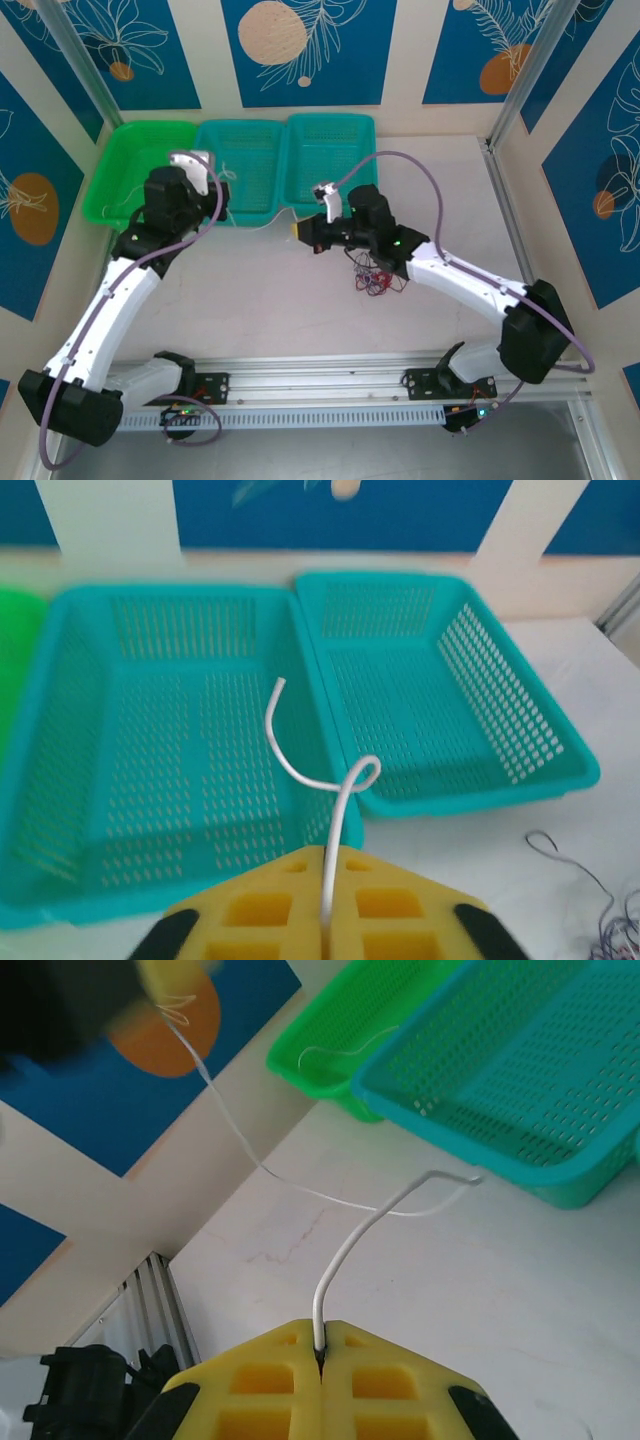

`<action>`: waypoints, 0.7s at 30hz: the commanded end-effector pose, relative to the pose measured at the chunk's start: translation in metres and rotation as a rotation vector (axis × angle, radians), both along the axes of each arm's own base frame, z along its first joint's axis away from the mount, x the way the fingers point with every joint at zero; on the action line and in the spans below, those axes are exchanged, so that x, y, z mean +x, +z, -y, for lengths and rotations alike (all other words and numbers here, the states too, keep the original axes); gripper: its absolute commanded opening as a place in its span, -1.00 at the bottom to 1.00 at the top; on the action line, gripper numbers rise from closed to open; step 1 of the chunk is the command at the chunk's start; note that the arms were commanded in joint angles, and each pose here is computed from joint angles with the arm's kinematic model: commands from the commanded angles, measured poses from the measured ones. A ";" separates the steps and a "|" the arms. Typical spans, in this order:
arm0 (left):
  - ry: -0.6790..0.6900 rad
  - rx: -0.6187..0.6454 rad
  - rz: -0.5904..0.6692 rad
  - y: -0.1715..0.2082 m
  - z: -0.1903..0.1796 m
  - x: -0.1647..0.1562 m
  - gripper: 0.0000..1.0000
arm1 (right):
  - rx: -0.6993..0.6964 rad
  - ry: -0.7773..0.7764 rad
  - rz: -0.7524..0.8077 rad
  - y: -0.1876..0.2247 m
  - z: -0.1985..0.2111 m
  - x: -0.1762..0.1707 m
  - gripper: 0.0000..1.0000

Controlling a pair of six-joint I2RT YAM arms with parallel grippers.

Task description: Untangle the cables

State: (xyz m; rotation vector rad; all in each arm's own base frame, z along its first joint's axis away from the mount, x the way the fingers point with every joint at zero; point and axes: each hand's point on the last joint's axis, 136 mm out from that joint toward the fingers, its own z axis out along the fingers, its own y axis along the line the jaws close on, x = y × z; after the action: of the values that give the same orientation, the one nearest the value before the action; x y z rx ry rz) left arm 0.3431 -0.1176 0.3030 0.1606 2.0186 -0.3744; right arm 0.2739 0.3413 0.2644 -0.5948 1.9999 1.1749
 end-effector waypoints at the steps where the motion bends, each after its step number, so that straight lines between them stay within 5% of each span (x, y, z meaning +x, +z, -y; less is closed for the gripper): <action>1: -0.115 -0.131 0.006 -0.016 0.021 -0.017 -0.51 | -0.020 0.050 -0.016 0.006 0.013 -0.014 -1.00; 6: -0.205 -0.156 0.070 -0.034 0.028 -0.041 0.11 | 0.004 0.108 -0.001 0.030 0.026 -0.018 -1.00; 10: -0.297 -0.090 0.227 -0.013 0.031 -0.062 0.21 | 0.003 0.180 -0.001 0.040 0.030 -0.028 -1.00; 16: -0.719 -0.154 0.473 0.035 0.083 -0.113 0.26 | -0.020 0.226 0.000 0.045 0.029 -0.036 -1.00; 21: -0.849 -0.117 0.411 0.026 0.125 -0.106 0.45 | -0.006 0.254 0.003 0.049 0.026 -0.043 -1.00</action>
State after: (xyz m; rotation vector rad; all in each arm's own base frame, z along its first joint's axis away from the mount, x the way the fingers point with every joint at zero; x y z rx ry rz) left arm 0.2445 -0.2193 0.3178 0.8088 1.5274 -0.8650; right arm 0.2458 0.3144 0.2975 -0.8050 2.0151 1.2793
